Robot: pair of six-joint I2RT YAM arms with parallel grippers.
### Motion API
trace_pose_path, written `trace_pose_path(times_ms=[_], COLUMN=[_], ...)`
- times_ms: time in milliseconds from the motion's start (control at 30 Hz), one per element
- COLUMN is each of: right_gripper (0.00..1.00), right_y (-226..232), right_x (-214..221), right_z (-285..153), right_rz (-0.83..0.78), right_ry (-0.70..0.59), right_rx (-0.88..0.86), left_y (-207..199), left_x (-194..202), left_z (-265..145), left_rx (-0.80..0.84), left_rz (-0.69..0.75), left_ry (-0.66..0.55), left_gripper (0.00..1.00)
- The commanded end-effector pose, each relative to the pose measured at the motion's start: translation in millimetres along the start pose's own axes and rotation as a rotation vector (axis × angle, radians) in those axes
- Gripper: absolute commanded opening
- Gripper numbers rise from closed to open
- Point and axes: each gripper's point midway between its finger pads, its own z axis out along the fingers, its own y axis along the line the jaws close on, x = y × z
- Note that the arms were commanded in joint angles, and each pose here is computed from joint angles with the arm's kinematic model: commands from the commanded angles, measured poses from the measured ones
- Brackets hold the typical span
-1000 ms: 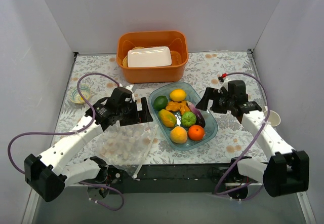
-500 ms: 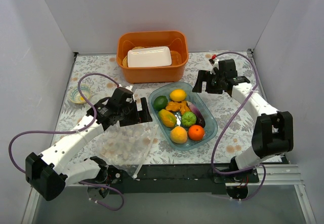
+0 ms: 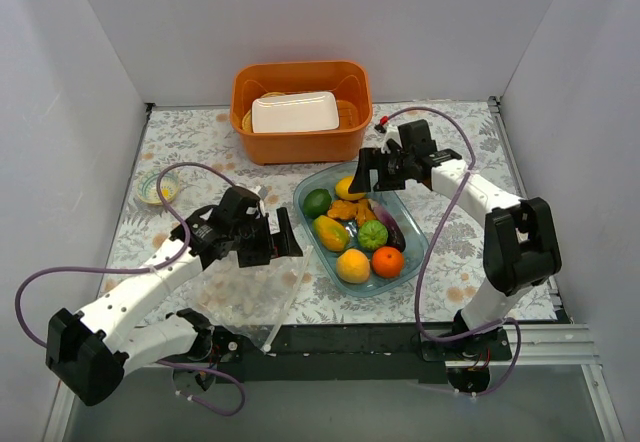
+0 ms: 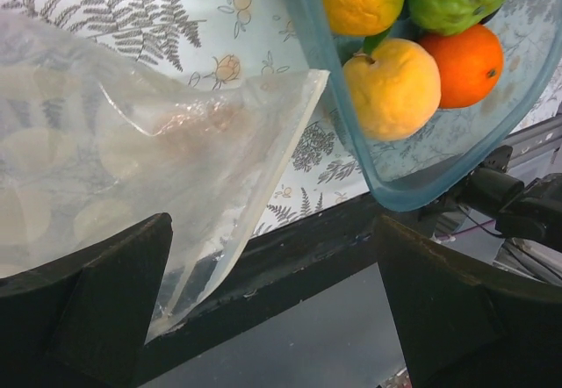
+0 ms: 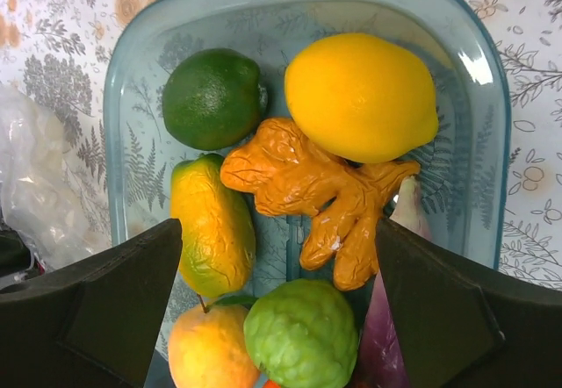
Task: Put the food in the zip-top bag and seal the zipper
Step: Adjust the zipper food storage bag at the center of the board.
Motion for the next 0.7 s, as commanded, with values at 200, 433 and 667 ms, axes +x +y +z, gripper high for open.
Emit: trace_pose_path(times_ms=[200,433,667], right_gripper=[0.98,0.98,0.98], right_y=[-36.7,-79.7,-90.8], right_x=[-24.3,-5.1,18.0], right_z=[27.7,22.4,9.0], right_rz=[0.017,0.090,0.095], right_ry=[-0.047,-0.041,-0.038], right_rx=[0.142,0.365,0.428], left_y=[21.9,48.9,61.6], left_x=[-3.1,-31.2,-59.9], left_z=[27.5,59.4,77.9], left_rx=[-0.068,-0.215,-0.278], left_rz=[-0.088,-0.104,-0.093], left_ry=[-0.058,-0.165,-0.209], left_gripper=[0.98,0.98,0.98])
